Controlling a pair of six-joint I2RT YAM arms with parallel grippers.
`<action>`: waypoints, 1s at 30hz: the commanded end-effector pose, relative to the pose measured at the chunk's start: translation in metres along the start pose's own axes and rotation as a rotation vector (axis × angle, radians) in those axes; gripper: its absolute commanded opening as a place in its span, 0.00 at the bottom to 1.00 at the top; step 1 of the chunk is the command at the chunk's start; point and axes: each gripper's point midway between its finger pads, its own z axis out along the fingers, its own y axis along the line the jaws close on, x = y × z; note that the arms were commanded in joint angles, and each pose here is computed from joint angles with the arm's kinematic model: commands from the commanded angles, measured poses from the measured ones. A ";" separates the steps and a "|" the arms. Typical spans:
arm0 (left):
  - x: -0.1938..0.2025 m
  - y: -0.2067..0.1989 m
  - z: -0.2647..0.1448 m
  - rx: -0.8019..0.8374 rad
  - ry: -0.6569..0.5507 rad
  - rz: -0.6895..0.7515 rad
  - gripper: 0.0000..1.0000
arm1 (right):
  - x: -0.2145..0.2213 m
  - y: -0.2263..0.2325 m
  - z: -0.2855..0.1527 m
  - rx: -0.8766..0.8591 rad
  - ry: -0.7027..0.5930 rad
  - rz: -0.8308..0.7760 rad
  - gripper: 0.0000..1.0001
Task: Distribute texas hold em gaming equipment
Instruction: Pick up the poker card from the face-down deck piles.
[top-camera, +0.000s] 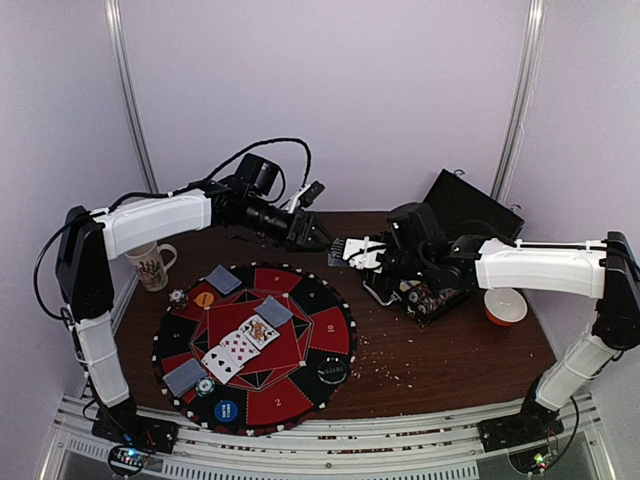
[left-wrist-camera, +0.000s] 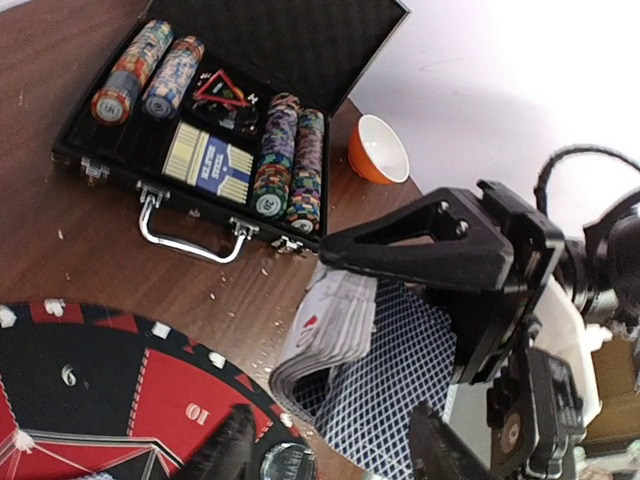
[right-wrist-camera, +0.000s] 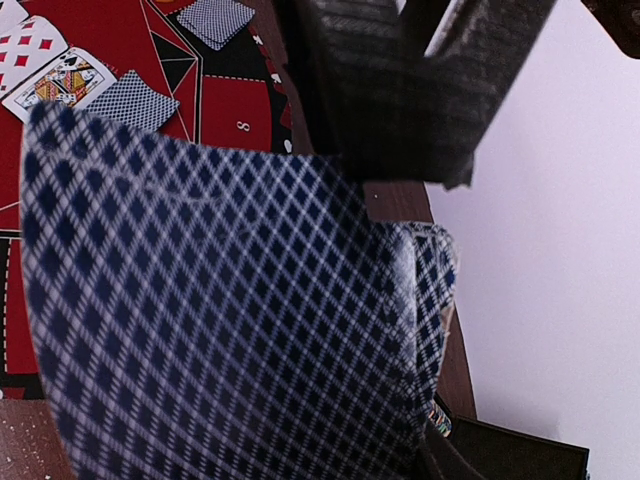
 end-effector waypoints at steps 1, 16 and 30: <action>-0.008 -0.002 0.002 0.017 -0.018 0.013 0.46 | -0.014 -0.013 -0.005 0.035 -0.042 0.018 0.43; -0.009 -0.009 0.008 0.021 0.016 0.064 0.06 | -0.016 -0.013 -0.004 0.036 -0.044 0.016 0.43; -0.011 -0.011 -0.023 -0.102 0.030 0.187 0.00 | -0.007 -0.013 -0.003 0.048 -0.015 0.017 0.43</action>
